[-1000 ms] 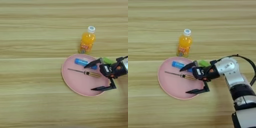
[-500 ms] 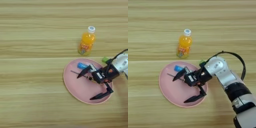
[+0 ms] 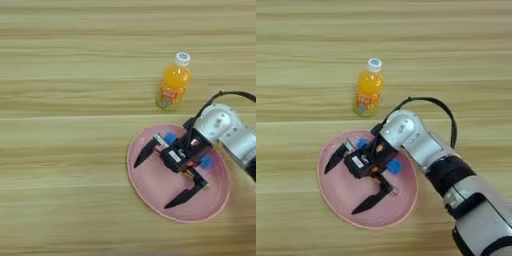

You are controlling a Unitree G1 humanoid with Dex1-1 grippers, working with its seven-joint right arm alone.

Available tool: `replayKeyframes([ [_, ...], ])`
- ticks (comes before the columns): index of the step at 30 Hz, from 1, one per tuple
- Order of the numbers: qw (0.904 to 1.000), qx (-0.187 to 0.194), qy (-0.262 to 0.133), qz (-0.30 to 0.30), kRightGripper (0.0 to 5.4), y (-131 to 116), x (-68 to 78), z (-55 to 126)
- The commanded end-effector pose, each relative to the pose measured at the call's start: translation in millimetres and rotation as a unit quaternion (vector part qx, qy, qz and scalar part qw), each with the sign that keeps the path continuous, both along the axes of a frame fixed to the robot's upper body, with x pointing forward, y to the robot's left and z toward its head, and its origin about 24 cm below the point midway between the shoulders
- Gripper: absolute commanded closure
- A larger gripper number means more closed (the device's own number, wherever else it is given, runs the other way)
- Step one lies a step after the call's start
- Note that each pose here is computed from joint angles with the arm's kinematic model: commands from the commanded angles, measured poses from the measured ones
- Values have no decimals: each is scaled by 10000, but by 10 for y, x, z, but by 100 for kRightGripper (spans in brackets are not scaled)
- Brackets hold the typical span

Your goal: Move the objects on the table

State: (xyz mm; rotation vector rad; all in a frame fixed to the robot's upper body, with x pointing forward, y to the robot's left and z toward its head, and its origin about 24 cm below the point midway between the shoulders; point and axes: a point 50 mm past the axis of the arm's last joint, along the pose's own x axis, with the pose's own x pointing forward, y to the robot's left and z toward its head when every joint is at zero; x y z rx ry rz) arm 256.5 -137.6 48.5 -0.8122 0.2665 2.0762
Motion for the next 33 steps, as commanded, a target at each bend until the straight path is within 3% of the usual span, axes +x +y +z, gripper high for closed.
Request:
replayKeyframes([
  [1,9995,170,-267,85,8,107,117,187],
  [6,9995,288,-80,117,8,183,71,116],
  [18,9936,1087,305,-90,8,427,-34,31],
  [33,9876,1503,152,-434,8,800,-54,-44],
])
